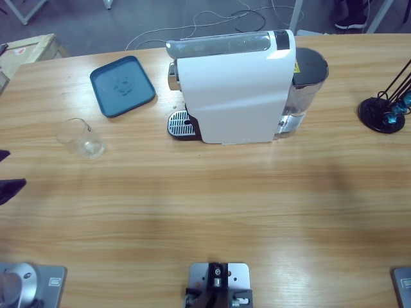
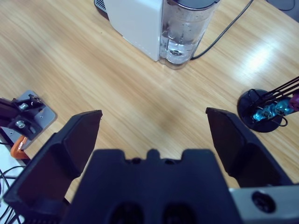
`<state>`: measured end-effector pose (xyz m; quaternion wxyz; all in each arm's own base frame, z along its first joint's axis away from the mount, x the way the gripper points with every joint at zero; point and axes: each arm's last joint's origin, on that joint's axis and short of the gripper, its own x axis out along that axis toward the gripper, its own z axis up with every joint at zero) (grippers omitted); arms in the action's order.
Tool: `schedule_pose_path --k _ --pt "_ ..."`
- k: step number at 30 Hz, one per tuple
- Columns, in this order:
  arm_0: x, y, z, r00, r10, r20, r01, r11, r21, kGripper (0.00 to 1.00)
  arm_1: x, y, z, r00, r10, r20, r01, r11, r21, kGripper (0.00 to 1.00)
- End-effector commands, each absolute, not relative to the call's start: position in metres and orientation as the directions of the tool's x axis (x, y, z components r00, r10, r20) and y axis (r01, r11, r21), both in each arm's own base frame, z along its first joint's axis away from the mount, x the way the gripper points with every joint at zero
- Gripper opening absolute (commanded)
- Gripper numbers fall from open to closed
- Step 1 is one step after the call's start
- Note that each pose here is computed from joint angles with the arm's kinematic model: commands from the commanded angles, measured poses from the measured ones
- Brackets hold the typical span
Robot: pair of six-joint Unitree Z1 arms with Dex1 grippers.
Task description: Pour coffee
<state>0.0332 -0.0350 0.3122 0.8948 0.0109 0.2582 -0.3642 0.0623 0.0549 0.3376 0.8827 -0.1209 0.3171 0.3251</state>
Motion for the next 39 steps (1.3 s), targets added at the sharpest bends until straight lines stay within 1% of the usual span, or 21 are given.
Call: schedule_pose_path --k 1,9,11,13,15,18,19,21,23,24,25,27,30,33,34,37,39 --pt "0.036 -0.037 0.305 0.589 -0.639 -0.495 0.652 0.738 -0.176 1.000 0.062 0.052 0.333 0.595 0.474 -0.649 -0.630 0.777 -0.010 1.000" --pt "0.038 -0.039 0.305 0.593 -0.627 -0.506 0.643 0.746 -0.170 1.000 0.061 0.052 0.333 0.597 0.475 -0.647 -0.630 0.777 -0.010 1.000" --pt "0.046 -0.045 0.311 0.586 -0.611 -0.532 0.636 0.754 -0.166 1.000 0.061 0.052 0.333 0.596 0.474 -0.648 -0.629 0.777 -0.010 1.000" --pt "0.060 -0.058 0.325 0.574 -0.602 -0.556 0.623 0.761 -0.181 1.000 0.062 0.052 0.333 0.595 0.473 -0.650 -0.630 0.777 -0.010 1.000" --pt "0.080 -0.076 0.340 0.565 -0.598 -0.568 0.585 0.776 -0.235 1.000 0.061 0.052 0.333 0.595 0.474 -0.649 -0.630 0.777 -0.010 1.000" --pt "0.110 -0.101 0.356 0.575 -0.599 -0.558 0.522 0.793 -0.315 0.994 0.062 0.053 0.333 0.594 0.474 -0.651 -0.630 0.776 -0.010 1.000" --pt "0.125 -0.110 0.358 0.569 -0.604 -0.558 0.474 0.795 -0.378 0.991 0.062 0.053 0.333 0.593 0.473 -0.652 -0.630 0.776 -0.010 1.000" --pt "0.150 -0.123 0.362 0.514 -0.641 -0.569 0.433 0.767 -0.473 0.991 0.063 0.053 0.333 0.593 0.472 -0.653 -0.630 0.777 -0.010 1.000" --pt "0.180 -0.133 0.364 0.489 -0.674 -0.554 0.353 0.733 -0.581 0.991 0.062 0.053 0.333 0.593 0.473 -0.651 -0.630 0.776 -0.010 1.000" --pt "0.194 -0.136 0.364 0.475 -0.694 -0.542 0.308 0.707 -0.636 0.990 0.062 0.053 0.333 0.594 0.473 -0.651 -0.630 0.777 -0.010 1.000" --pt "0.211 -0.141 0.362 0.439 -0.731 -0.522 0.270 0.661 -0.700 0.974 0.062 0.053 0.333 0.593 0.473 -0.652 -0.630 0.776 -0.010 1.000" --pt "0.234 -0.152 0.358 0.372 -0.797 -0.476 0.254 0.581 -0.773 0.968 0.062 0.053 0.333 0.593 0.474 -0.651 -0.630 0.776 -0.010 1.000" --pt "0.259 -0.166 0.348 0.358 -0.824 -0.438 0.211 0.529 -0.822 0.962 0.063 0.053 0.333 0.592 0.473 -0.653 -0.631 0.776 -0.010 1.000" --pt "0.279 -0.181 0.334 0.287 -0.868 -0.404 0.198 0.467 -0.862 0.850 0.064 0.054 0.332 0.589 0.471 -0.657 -0.631 0.775 -0.011 1.000" --pt "0.283 -0.184 0.329 0.269 -0.876 -0.400 0.194 0.456 -0.868 0.849 0.064 0.054 0.332 0.590 0.471 -0.656 -0.631 0.775 -0.011 1.000" --pt "0.294 -0.189 0.318 0.263 -0.873 -0.410 0.180 0.462 -0.868 0.848 0.065 0.055 0.332 0.588 0.470 -0.658 -0.631 0.775 -0.011 1.000" --pt "0.299 -0.192 0.312 0.260 -0.872 -0.415 0.174 0.465 -0.868 0.806 0.066 0.056 0.332 0.585 0.467 -0.663 -0.631 0.775 -0.011 1.000"
